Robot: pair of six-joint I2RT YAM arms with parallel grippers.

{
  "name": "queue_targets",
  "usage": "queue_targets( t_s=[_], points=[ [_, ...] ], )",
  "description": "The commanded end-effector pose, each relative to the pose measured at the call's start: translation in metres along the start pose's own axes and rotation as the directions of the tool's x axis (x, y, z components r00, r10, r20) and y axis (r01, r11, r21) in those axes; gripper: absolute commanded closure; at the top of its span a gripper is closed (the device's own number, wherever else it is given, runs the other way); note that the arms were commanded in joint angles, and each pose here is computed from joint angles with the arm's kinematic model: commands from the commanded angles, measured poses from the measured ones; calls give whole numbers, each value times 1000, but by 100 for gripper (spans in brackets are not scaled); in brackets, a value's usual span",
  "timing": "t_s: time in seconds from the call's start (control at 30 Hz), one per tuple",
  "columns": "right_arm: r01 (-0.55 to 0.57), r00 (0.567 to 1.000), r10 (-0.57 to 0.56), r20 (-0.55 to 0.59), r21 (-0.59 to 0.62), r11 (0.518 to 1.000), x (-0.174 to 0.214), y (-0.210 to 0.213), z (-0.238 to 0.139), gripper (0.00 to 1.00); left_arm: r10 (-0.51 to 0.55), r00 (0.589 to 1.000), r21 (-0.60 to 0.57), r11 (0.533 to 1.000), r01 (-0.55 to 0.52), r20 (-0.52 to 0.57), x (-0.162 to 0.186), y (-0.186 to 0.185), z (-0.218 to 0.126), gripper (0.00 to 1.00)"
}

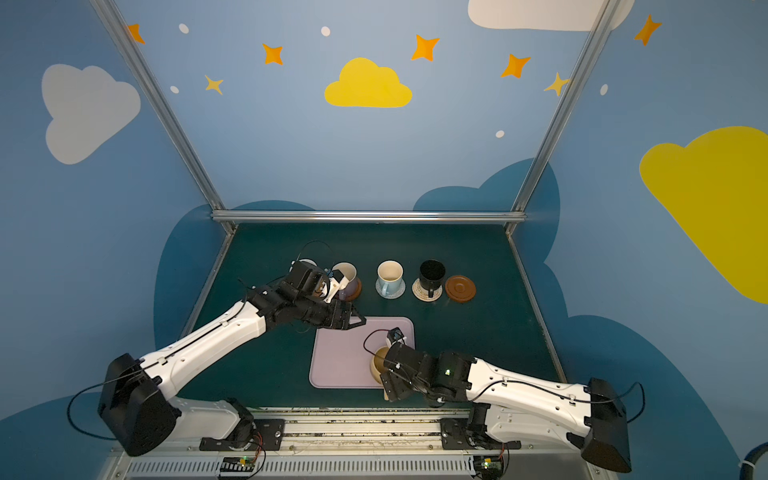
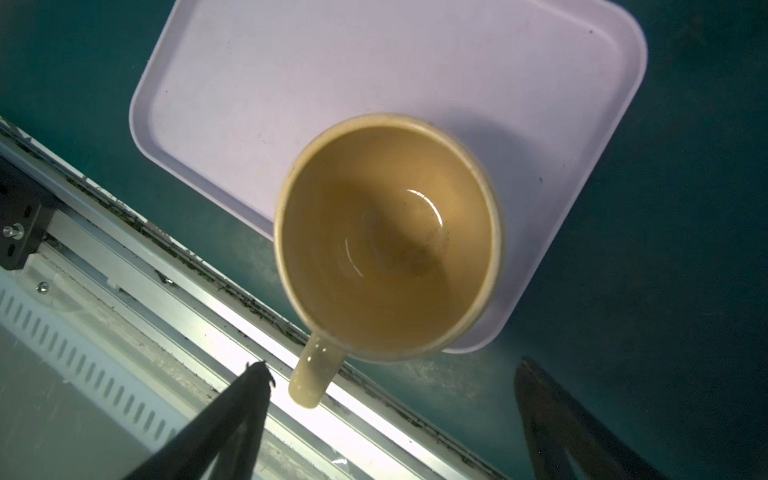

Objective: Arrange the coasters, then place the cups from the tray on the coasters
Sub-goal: 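Lower the right gripper onto the yellow mug rim and close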

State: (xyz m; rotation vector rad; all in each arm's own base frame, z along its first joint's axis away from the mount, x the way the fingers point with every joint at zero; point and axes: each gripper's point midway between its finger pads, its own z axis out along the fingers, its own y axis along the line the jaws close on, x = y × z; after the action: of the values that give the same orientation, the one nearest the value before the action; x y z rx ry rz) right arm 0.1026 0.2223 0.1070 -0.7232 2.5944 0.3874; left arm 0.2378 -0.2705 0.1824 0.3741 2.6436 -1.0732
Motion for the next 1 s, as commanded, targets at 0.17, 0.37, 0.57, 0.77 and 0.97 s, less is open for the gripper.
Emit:
queue_targets(
  t_s=[0.17, 0.37, 0.57, 0.77, 0.97],
  points=[
    [-49, 999, 49, 3, 101, 994, 11, 2, 16, 8, -21, 1000, -11, 1000, 21, 3, 8, 4, -2, 0],
    [-78, 997, 78, 7, 164, 983, 15, -9, 26, 15, -27, 1000, -18, 999, 27, -5, 12, 8, -1, 0],
    [-89, 996, 86, 29, 185, 979, 11, -13, 30, 37, -71, 997, -4, 998, 71, -7, 22, 14, 6, 0],
    [-103, 995, 98, 35, 187, 977, 7, -19, 31, 53, -101, 995, -8, 995, 100, -17, 32, 22, 12, 0],
    [-110, 994, 103, 47, 188, 976, 2, -24, 27, 64, -111, 994, 6, 994, 111, -11, 35, 21, 14, 0]
  ],
)
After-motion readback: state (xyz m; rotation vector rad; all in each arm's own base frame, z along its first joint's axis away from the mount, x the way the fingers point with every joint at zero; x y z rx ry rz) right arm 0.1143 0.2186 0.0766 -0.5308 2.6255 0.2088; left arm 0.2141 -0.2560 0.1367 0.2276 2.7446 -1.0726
